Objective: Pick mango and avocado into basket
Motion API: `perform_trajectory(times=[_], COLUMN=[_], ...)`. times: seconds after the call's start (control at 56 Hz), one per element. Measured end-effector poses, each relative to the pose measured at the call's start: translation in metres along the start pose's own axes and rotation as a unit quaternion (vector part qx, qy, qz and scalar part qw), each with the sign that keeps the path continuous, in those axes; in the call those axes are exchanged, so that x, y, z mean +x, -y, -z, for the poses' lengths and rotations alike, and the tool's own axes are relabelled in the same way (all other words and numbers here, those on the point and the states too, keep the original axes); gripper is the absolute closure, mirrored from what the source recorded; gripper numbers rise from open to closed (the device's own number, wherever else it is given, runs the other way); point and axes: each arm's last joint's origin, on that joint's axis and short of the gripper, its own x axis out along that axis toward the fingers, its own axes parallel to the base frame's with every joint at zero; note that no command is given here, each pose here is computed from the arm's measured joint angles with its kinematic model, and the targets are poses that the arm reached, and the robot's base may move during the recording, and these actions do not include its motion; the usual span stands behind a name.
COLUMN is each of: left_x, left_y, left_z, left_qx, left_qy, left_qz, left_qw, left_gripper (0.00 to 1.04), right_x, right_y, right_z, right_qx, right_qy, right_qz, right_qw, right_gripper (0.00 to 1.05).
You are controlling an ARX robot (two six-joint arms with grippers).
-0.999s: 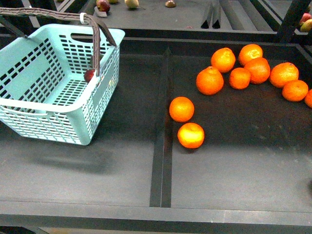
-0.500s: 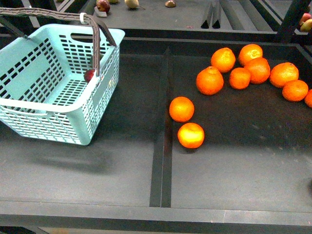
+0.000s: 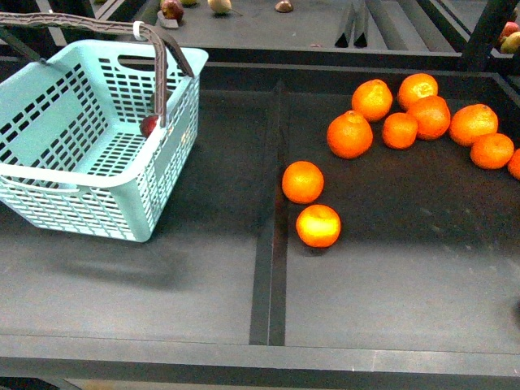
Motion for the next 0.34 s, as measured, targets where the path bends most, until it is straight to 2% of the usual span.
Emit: perform_trajectory(times=[0.339], left_x=[0.0000], left_y=[0.0000], left_z=[0.0000], left_qx=[0.000], left_qy=[0.000], left_qz=[0.000], left_qw=[1.000], left_gripper=[0.07], right_x=[0.0000], right_y=[0.0000], right_z=[0.0000], right_qx=[0.000], right_qy=[0.000], right_qz=[0.000], right_qw=[1.000], right_gripper=[0.08])
